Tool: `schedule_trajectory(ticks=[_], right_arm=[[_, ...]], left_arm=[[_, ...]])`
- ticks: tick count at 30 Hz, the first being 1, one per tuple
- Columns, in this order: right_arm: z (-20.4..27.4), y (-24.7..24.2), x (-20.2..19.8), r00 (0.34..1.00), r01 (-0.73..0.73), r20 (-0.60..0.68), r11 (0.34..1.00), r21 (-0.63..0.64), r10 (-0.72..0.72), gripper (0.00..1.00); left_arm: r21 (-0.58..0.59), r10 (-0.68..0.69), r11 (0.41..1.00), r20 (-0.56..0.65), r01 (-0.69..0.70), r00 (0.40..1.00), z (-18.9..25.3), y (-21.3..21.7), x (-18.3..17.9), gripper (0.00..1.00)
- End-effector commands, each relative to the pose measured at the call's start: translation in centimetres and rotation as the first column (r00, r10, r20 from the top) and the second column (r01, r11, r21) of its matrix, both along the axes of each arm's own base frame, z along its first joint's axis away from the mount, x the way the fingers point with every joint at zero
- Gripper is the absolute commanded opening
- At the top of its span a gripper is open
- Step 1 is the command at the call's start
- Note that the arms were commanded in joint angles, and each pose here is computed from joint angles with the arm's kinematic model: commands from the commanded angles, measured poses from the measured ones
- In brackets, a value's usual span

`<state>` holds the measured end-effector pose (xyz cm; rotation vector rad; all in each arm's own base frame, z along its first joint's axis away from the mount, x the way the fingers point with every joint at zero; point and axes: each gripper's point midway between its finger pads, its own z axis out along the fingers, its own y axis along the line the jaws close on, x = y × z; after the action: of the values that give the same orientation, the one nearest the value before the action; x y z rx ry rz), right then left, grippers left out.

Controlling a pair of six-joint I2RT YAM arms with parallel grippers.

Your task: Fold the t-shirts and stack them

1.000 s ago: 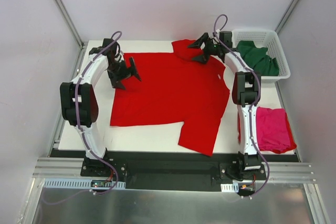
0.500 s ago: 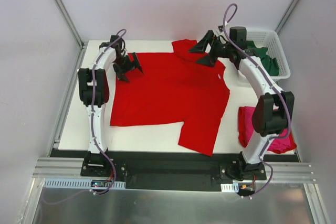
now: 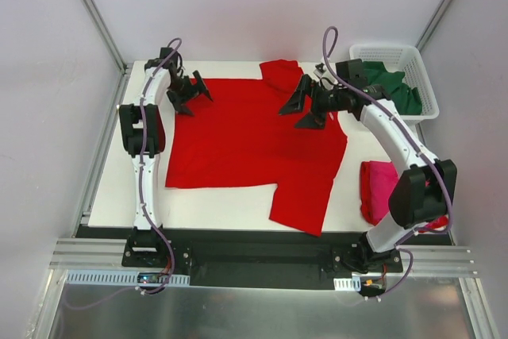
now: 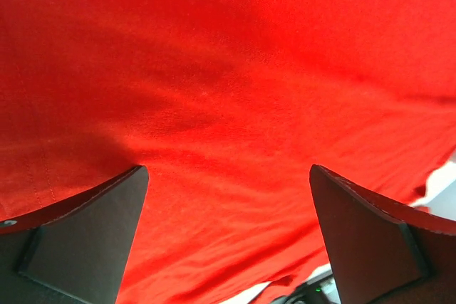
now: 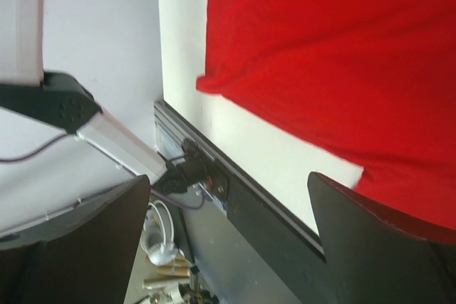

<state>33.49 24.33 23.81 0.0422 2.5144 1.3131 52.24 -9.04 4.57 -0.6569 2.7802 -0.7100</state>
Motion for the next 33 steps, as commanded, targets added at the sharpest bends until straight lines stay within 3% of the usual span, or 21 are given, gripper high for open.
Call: schedule_trajectory(ticks=[1,13,21,28,30,32,33], right_arm=[[1.6,-0.5,-4.8,0.997,-0.063,0.037,0.997,-0.048,0.064,0.96],[-0.4,-1.0,-11.6,0.991,-0.132,-0.047,0.985,-0.113,0.128,0.96],[-2.8,-2.2,-16.0,0.969,-0.237,-0.121,0.945,-0.224,0.215,0.96],[-8.1,-5.0,-19.3,0.946,-0.312,-0.209,0.874,-0.373,0.248,0.96],[-10.2,-5.1,-19.9,0.941,-0.322,-0.228,0.868,-0.378,0.25,0.96],[-11.6,-4.5,-19.8,0.937,-0.333,-0.231,0.872,-0.36,0.262,0.96],[-12.2,-4.4,-19.9,0.934,-0.34,-0.239,0.869,-0.36,0.266,0.96]], left_arm=[[-0.003,0.054,0.999,-0.032,-0.054,0.998,-2.2,1.6,1.0,0.99],[-0.035,0.123,0.992,-0.025,-0.124,0.992,-3.9,3.4,3.1,0.99],[-0.097,0.201,0.975,0.004,-0.2,0.98,-3.8,5.3,5.0,0.99],[-0.155,0.27,0.953,0.044,-0.261,0.962,0.6,7.2,5.1,0.99],[-0.194,0.263,0.95,0.068,-0.246,0.962,3.7,6.5,4.4,0.99],[-0.235,0.238,0.946,0.043,-0.221,0.97,4.0,5.0,2.7,0.99],[-0.251,0.231,0.946,0.082,-0.204,0.97,6.6,4.4,2.0,0.99]])
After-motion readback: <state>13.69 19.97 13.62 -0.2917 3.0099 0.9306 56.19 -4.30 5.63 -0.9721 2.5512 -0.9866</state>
